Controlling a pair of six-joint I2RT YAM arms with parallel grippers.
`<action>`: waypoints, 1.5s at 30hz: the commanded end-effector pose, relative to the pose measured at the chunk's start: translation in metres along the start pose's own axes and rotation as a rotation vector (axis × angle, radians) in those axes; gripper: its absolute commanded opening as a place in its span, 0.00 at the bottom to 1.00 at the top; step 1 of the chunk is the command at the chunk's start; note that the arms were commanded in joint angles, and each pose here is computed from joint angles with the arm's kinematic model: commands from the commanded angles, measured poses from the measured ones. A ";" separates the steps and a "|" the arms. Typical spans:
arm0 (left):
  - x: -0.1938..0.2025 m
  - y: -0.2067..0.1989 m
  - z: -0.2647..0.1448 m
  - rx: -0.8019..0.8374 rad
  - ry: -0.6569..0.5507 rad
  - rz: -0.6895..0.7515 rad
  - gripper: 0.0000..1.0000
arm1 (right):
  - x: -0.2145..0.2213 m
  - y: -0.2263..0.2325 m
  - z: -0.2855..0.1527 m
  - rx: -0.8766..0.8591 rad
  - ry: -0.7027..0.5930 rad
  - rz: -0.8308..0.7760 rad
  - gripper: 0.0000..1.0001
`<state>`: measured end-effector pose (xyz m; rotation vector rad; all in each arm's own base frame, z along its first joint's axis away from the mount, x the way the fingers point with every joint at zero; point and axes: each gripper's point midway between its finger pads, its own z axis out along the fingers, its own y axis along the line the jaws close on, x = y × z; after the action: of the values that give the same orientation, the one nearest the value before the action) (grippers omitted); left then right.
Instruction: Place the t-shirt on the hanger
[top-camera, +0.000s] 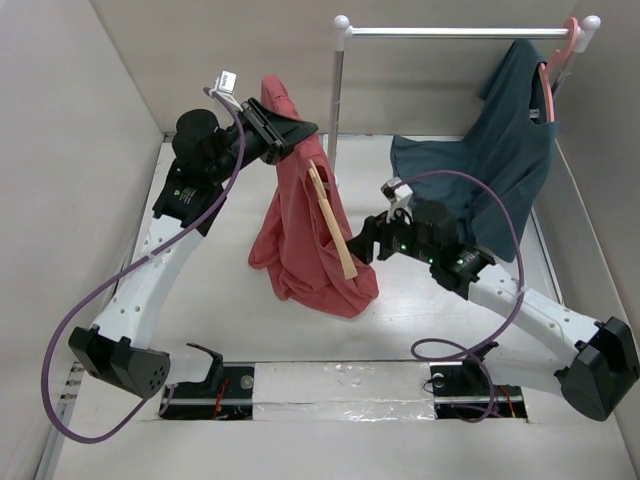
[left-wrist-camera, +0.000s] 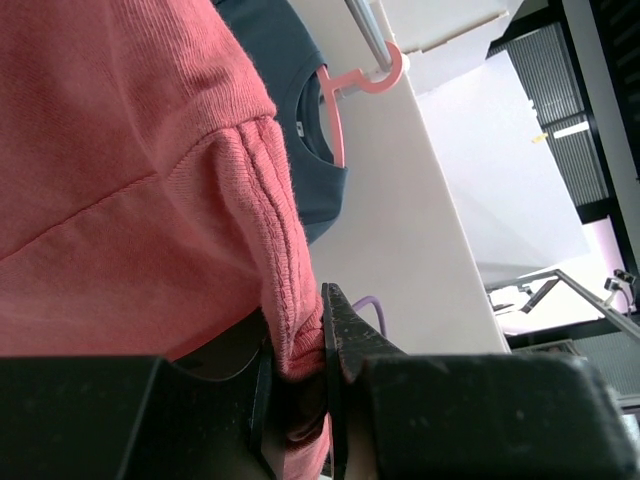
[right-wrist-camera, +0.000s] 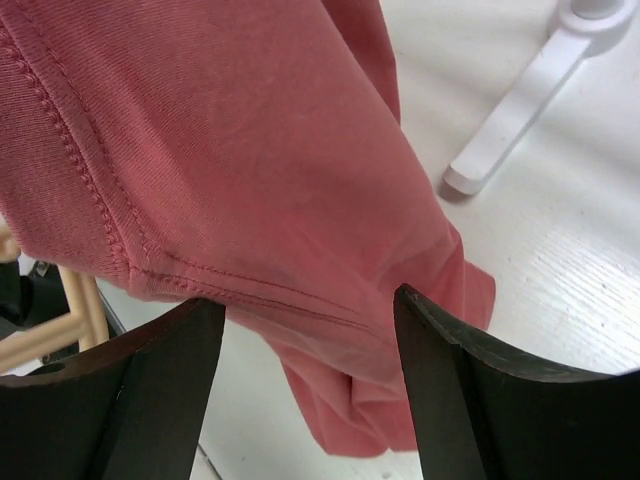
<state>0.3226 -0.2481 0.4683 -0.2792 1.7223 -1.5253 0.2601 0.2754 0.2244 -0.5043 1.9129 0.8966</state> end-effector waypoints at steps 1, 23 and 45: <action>-0.017 -0.054 -0.020 0.159 -0.059 0.050 0.00 | -0.040 0.026 0.008 -0.093 -0.113 -0.070 0.68; -0.097 -0.114 -0.018 0.286 -0.384 0.124 0.00 | 0.072 0.042 -0.060 -0.098 0.087 0.200 0.00; -0.151 -0.143 -0.010 0.394 -0.559 0.055 0.00 | 0.147 0.058 -0.079 -0.093 0.335 0.343 0.00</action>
<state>0.4069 -0.2475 0.5092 -0.4595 1.5371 -1.5140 0.1489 0.2690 0.2139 -0.3205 1.9921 1.2252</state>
